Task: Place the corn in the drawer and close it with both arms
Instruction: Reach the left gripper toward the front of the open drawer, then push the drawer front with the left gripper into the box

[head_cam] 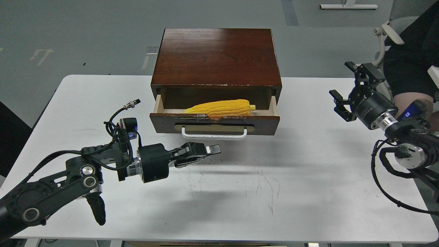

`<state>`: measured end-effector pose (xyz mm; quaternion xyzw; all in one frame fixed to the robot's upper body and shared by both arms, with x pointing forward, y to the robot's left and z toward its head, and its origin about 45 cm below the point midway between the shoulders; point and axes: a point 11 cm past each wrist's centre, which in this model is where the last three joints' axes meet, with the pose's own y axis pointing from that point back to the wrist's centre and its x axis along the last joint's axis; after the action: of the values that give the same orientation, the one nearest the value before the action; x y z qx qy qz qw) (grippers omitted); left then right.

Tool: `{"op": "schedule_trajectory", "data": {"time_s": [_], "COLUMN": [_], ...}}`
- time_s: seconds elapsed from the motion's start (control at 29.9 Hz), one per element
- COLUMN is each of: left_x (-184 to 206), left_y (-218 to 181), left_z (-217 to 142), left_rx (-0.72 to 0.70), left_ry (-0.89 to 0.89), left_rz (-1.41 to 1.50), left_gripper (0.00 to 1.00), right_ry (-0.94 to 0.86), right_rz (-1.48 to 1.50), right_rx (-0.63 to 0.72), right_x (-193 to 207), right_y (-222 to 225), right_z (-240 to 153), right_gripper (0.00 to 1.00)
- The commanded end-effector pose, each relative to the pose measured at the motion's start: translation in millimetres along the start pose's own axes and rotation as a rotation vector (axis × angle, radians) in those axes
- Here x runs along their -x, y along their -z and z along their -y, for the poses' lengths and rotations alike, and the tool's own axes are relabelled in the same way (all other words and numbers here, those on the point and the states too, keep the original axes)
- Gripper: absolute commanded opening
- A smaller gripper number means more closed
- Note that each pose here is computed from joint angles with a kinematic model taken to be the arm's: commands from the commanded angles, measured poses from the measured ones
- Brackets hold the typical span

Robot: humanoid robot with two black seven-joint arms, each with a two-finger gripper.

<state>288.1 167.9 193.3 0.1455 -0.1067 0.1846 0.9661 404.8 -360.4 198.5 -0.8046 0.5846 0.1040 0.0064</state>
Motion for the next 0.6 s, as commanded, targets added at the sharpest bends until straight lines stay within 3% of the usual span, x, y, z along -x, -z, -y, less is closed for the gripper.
{"op": "schedule_trajectory", "data": {"time_s": [0.0,0.57], "left_x": [-4,-18], "left_y": [9,19], "left_z": [-1,-6], "left_rx": [-0.025,-0.052], "left_ry": [-0.016,-0.073], "left_rz": [-0.010,-0.011], "left_gripper": [0.00,0.00], "right_ry": [-0.005,-0.012], "right_rz": [0.000,0.008], "right_rx": [0.004,0.020], "right_x": [-2,-3], "right_y": [-2,-10], "right_z": [-1,-6], "right_gripper": [1.00,1.00]}}
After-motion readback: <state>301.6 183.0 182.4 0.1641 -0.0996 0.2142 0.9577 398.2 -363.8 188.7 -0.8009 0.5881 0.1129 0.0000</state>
